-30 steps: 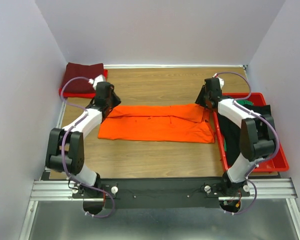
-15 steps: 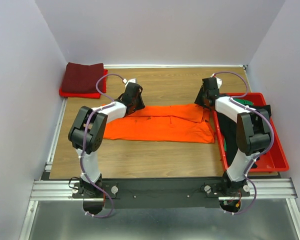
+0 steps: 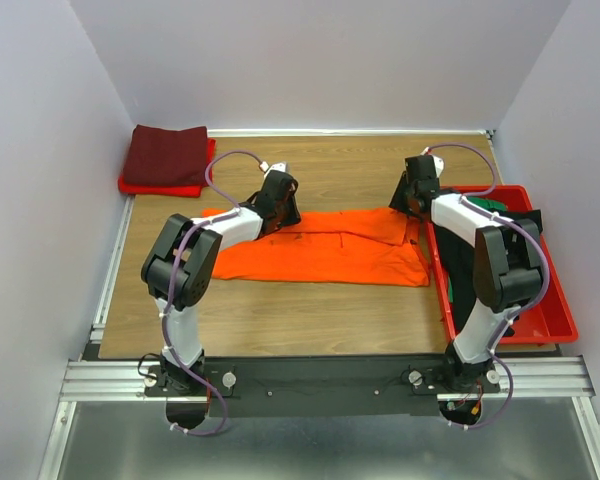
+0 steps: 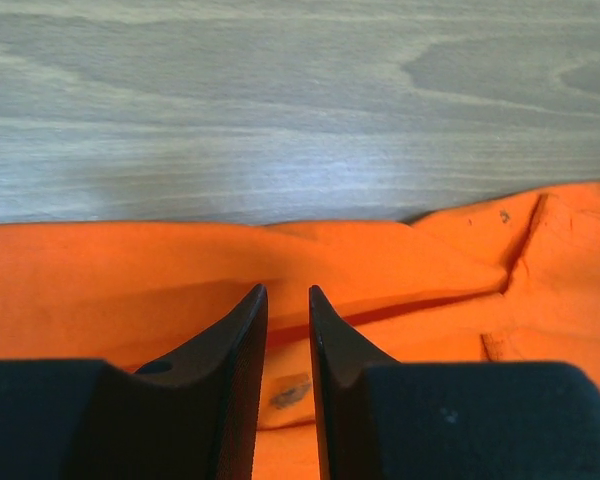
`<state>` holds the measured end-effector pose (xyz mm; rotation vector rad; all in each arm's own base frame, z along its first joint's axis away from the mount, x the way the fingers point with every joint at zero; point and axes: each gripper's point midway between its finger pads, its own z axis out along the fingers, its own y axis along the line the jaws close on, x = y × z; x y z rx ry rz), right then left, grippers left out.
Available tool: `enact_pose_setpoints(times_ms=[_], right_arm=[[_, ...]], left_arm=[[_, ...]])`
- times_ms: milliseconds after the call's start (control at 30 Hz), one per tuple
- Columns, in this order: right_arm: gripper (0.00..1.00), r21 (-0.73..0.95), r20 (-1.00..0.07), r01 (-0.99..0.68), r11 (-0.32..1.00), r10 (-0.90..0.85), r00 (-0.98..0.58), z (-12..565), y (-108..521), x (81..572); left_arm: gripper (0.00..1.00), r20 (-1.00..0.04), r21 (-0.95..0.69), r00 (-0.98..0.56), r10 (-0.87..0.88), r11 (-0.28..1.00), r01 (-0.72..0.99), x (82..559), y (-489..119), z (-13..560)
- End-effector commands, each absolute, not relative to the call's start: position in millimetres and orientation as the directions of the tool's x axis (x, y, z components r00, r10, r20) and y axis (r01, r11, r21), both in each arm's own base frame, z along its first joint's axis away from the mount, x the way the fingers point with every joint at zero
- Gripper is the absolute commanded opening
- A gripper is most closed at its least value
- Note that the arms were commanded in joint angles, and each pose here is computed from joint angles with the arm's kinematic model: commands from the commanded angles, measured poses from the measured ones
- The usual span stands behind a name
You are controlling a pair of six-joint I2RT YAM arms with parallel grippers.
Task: Fold and stack the t-shirts
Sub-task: Fold the tshirt
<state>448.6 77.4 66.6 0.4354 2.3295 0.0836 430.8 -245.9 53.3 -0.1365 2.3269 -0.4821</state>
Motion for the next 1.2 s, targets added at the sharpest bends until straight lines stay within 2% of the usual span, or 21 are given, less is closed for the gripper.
enact_pose_setpoints(times_ms=[0, 800, 1000, 1100, 1167], right_arm=[[0.51, 0.195, -0.674, 0.250, 0.948, 0.315, -0.669, 75, 82, 442], [0.50, 0.177, -0.637, 0.221, 0.959, 0.283, -0.717, 64, 90, 414], [0.43, 0.165, -0.628, 0.221, 0.961, 0.275, -0.728, 58, 92, 411], [0.36, 0.155, -0.625, 0.226, 0.962, 0.273, -0.732, 56, 91, 410], [0.27, 0.153, -0.624, 0.222, 0.963, 0.269, -0.734, 55, 93, 410]], left_arm=[[0.30, -0.656, -0.383, -0.726, -0.204, 0.920, 0.087, 420, -254, 55], [0.29, -0.652, -0.424, -0.740, -0.167, 0.889, 0.173, 407, -268, 58], [0.29, -0.655, -0.420, -0.738, -0.160, 0.889, 0.180, 406, -268, 59], [0.29, -0.659, -0.422, -0.735, -0.160, 0.888, 0.184, 407, -268, 61], [0.28, -0.656, -0.421, -0.738, -0.157, 0.888, 0.185, 406, -268, 60]])
